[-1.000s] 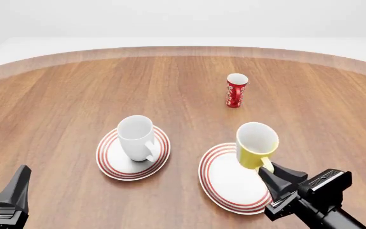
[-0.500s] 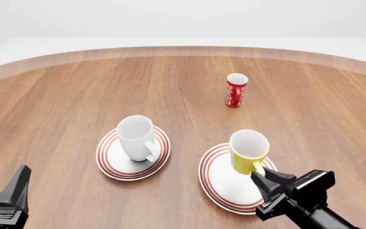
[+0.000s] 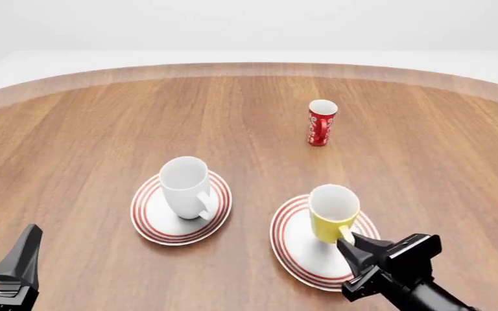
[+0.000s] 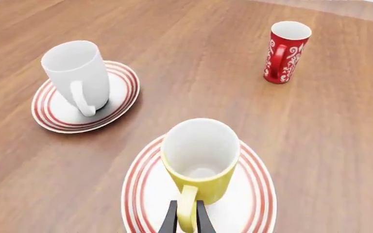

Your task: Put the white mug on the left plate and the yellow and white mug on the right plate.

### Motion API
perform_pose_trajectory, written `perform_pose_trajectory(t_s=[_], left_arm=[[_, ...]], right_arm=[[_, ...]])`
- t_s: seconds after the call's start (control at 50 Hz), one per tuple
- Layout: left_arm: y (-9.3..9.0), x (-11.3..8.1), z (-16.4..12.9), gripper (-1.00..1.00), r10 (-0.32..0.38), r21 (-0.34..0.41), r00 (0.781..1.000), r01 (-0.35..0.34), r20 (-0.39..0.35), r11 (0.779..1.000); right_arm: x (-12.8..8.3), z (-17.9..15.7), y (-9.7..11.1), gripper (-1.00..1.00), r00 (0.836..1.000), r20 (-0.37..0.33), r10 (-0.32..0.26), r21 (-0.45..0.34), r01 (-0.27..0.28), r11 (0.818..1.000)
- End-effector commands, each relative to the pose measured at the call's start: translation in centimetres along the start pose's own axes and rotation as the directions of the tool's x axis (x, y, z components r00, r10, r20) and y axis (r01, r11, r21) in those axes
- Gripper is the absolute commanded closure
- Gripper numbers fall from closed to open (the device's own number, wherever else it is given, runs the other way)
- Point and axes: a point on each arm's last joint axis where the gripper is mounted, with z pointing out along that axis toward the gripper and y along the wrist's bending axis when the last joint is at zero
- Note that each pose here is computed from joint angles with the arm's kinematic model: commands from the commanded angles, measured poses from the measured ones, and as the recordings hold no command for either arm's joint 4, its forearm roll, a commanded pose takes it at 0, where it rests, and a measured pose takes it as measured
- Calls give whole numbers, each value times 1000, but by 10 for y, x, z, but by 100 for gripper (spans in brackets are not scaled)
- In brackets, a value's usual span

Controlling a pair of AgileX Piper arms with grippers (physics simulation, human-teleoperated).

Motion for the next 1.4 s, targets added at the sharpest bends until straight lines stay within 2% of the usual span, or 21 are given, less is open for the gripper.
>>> perform_pose_trajectory(t_s=[0.02, 0.5, 0.52, 0.7, 0.92, 1.4], left_arm=[[0, 0, 0, -100, 0, 0, 1000, 0, 0, 1000], [0, 0, 0, -100, 0, 0, 1000, 0, 0, 1000], [0, 0, 0, -100, 0, 0, 1000, 0, 0, 1000], [0, 0, 0, -100, 0, 0, 1000, 0, 0, 1000], [0, 0, 0, -100, 0, 0, 1000, 0, 0, 1000], [0, 0, 0, -100, 0, 0, 1000, 0, 0, 1000]], right_arm=[[8, 6, 0, 100, 1000, -20, 2, 0, -2, 1000], [14, 9, -1, 100, 999, -44, -1, 4, 2, 1000], [14, 9, -1, -100, 999, -45, -7, 5, 7, 1000], [12, 8, -2, -100, 999, -43, 1, 11, -1, 1000], [0, -3, -3, -100, 999, -32, 11, 18, -10, 1000], [-24, -50, -5, -100, 1000, 7, 4, 46, -5, 999]])
